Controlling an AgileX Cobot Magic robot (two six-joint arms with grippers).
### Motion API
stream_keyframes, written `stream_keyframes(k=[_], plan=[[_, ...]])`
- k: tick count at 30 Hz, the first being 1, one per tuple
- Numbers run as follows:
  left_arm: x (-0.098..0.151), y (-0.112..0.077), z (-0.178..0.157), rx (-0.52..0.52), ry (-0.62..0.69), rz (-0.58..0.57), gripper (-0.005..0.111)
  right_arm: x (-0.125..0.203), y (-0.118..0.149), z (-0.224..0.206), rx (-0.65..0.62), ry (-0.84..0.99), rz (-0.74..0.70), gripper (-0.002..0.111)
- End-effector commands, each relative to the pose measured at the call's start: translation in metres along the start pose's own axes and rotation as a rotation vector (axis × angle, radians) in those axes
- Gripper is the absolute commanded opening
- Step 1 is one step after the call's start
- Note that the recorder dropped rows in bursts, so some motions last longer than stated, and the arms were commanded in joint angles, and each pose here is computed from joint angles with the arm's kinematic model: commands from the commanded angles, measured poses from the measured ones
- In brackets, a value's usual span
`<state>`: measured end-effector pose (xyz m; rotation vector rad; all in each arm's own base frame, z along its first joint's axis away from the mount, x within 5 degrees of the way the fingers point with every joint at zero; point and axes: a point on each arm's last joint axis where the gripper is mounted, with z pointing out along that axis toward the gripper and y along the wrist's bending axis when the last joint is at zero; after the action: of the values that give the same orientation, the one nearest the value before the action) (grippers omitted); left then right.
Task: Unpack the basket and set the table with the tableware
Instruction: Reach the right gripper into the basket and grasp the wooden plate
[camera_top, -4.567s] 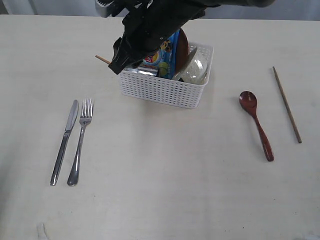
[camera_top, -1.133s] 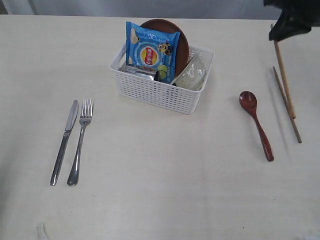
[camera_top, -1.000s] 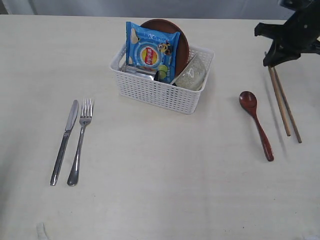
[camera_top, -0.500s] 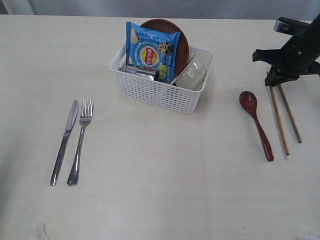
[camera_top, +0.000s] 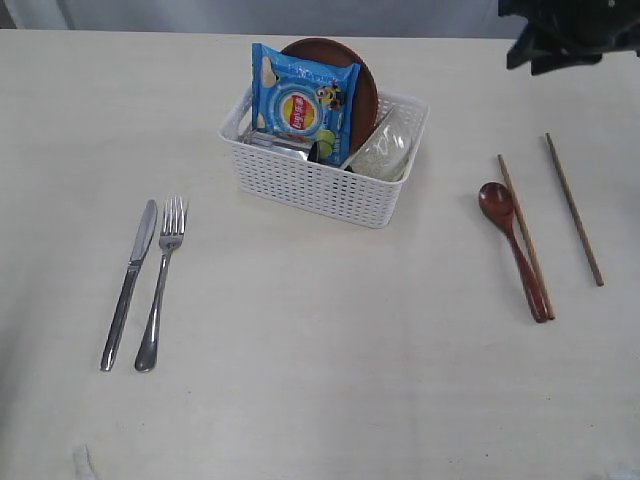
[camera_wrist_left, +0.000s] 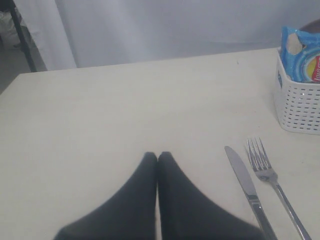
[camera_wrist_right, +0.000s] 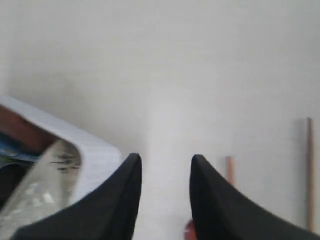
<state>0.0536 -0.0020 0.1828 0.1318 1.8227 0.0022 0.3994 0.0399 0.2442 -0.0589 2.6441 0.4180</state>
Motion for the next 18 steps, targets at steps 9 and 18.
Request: stream_keyframes(k=[9,18], plan=[[0.001,0.0,0.0,0.005,0.0,-0.001,0.0,0.016,0.124,0.019,0.064,0.076,-0.23,0.032],[0.001,0.0,0.0,0.006,0.0,-0.004,0.0,0.017,0.143,0.038,0.099,0.173,-0.219,0.032]])
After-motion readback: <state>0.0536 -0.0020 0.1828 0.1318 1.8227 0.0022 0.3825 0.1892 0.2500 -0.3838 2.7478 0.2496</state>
